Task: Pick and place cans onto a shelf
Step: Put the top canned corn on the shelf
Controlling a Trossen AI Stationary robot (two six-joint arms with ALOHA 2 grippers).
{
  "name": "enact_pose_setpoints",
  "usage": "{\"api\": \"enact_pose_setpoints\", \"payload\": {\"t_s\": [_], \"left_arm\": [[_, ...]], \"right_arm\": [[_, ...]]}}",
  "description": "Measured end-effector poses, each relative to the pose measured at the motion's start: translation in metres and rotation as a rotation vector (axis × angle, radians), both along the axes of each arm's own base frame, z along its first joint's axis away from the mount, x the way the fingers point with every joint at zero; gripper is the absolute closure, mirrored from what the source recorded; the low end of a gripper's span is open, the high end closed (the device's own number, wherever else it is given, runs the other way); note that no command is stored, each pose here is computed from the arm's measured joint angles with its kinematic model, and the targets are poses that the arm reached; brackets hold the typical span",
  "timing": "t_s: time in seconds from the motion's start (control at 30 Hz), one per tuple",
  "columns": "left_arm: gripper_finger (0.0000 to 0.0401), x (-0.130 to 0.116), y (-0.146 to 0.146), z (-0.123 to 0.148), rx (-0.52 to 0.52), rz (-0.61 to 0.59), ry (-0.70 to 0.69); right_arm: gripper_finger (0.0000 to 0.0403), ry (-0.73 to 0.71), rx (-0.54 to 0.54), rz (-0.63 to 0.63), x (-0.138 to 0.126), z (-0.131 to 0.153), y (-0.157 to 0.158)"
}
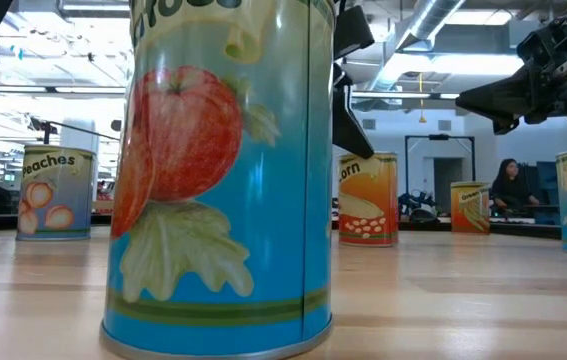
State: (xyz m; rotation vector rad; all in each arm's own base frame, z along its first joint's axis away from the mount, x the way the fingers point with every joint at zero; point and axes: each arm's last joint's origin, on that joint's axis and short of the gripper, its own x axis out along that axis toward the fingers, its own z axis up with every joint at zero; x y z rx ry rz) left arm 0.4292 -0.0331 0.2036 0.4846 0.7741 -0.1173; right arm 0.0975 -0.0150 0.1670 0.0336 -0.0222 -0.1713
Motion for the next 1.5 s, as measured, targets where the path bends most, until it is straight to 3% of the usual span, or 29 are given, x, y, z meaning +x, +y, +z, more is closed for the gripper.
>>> {"api": "enact_pose_setpoints", "payload": {"t_s": [0.23, 0.57, 0.77, 0.97, 1.17, 1.5], "left_arm": [[0.0401, 0.009, -0.008, 0.034, -0.057, 0.003, -0.031], [0.0401, 0.008, -0.011, 0.129, -0.053, 0.069, -0.066], [0.0401, -0.031, 0.000, 0.194, -0.003, 0.213, -0.140], [0.0401, -0.088, 0.024, 0.236, 0.006, 0.421, -0.168], [0.0401, -0.137, 0.041, 0.237, 0.019, 0.575, -0.107], [0.0401, -0.216, 0.080, 0.158, -0.046, 0.710, -0.109]], "right_arm": [[0.0316, -0.001, 0.000, 0.000, 0.000, 0.000, 0.000], [0.0316, -0.001, 0.000, 0.000, 0.000, 0.000, 0.000], [0.0316, -0.001, 0.000, 0.000, 0.000, 0.000, 0.000], [0.0316, 0.000, 0.000, 0.000, 0.000, 0.000, 0.000], [0.0316, -0.001, 0.000, 0.000, 0.000, 0.000, 0.000], [0.0316, -0.001, 0.000, 0.000, 0.000, 0.000, 0.000]]}}
